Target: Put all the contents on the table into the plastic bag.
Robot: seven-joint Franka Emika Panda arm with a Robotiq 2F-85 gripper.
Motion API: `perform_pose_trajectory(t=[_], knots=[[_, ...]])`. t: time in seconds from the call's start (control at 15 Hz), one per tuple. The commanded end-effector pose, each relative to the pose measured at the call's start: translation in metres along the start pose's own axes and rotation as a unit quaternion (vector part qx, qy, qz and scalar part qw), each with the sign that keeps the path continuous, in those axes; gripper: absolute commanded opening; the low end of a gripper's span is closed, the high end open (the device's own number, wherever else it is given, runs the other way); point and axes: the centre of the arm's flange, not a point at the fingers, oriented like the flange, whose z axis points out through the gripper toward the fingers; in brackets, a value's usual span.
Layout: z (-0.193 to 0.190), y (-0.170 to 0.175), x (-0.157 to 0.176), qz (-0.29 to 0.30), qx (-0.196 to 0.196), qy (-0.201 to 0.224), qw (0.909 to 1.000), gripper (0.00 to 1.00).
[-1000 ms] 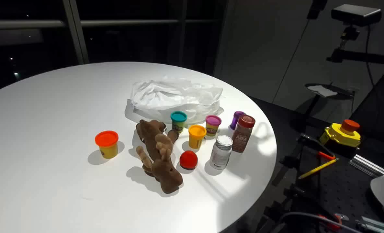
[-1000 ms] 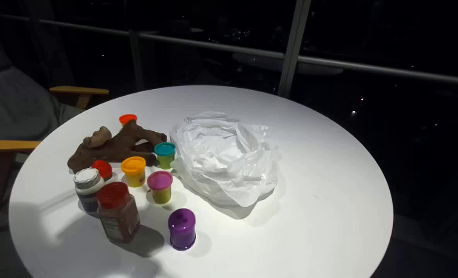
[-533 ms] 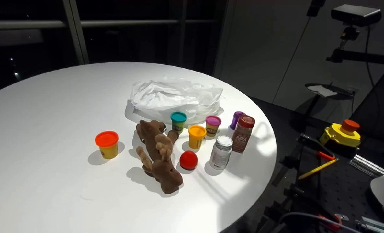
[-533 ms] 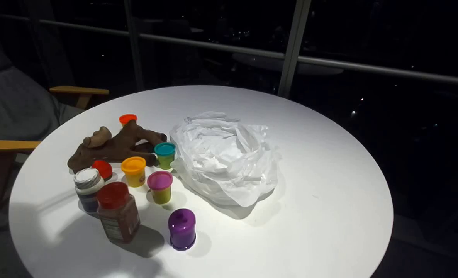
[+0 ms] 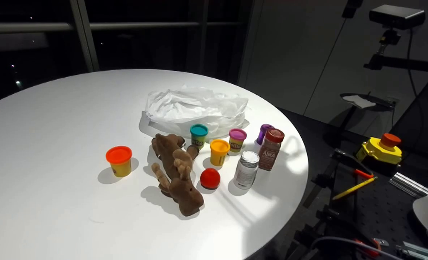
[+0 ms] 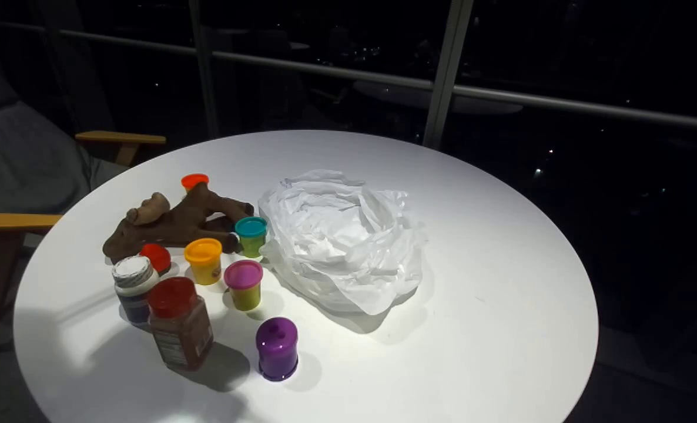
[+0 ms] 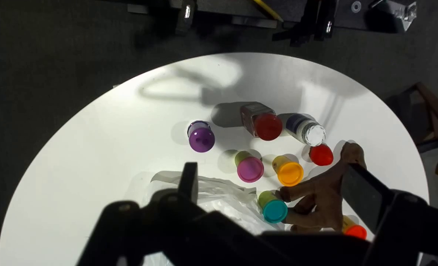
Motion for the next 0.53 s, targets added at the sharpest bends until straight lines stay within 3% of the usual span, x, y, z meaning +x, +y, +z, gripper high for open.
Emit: perform_pose_trajectory(t=[0.0, 0.47], knots=[[0.01, -0.003, 0.002, 0.011, -0.004, 0.0, 0.9999, 1.0], [0.104, -0.009, 0.029, -0.003, -0.047, -0.026, 0.9985, 1.0]])
